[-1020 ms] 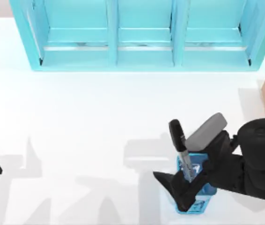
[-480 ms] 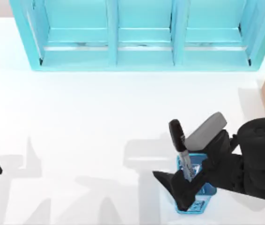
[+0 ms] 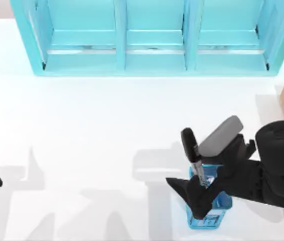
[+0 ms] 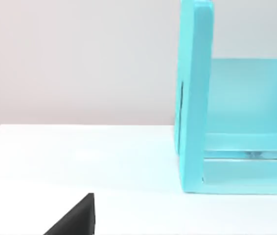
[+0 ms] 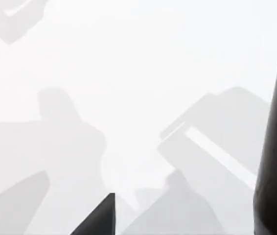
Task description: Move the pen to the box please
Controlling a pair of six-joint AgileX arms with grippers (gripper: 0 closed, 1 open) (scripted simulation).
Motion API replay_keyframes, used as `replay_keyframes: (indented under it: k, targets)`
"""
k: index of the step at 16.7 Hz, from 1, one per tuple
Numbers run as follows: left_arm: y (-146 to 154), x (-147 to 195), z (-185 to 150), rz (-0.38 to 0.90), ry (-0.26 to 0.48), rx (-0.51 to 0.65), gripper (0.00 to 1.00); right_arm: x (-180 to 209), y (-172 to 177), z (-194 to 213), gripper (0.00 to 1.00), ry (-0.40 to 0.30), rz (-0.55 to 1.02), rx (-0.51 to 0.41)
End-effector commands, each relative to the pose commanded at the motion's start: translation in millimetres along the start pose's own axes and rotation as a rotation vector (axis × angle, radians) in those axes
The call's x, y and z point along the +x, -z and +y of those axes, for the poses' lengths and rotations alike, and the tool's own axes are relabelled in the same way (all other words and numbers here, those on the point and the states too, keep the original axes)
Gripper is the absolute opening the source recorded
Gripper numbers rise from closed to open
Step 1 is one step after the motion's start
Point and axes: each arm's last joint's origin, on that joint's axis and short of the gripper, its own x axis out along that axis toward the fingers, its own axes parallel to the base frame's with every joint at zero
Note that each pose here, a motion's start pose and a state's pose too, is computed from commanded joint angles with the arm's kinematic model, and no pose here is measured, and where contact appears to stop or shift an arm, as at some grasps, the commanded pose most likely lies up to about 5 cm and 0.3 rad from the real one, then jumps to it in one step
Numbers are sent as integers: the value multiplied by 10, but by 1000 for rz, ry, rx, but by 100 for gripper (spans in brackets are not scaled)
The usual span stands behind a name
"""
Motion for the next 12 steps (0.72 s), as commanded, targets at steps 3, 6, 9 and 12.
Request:
replay_keyframes:
  k: [3,6,9,12]
  targets:
    - [0,0,0,0,0,0,100,-71,-130,-160,0,-10,29,-6]
    - [0,0,0,0,0,0,100,-275,-325,-381,0,-25,65,-7]
    - [0,0,0,0,0,0,100,-662,-517,-582,0,-40,92,8]
    - [0,0,0,0,0,0,100,-1151,-651,-679,0,-42,78,24]
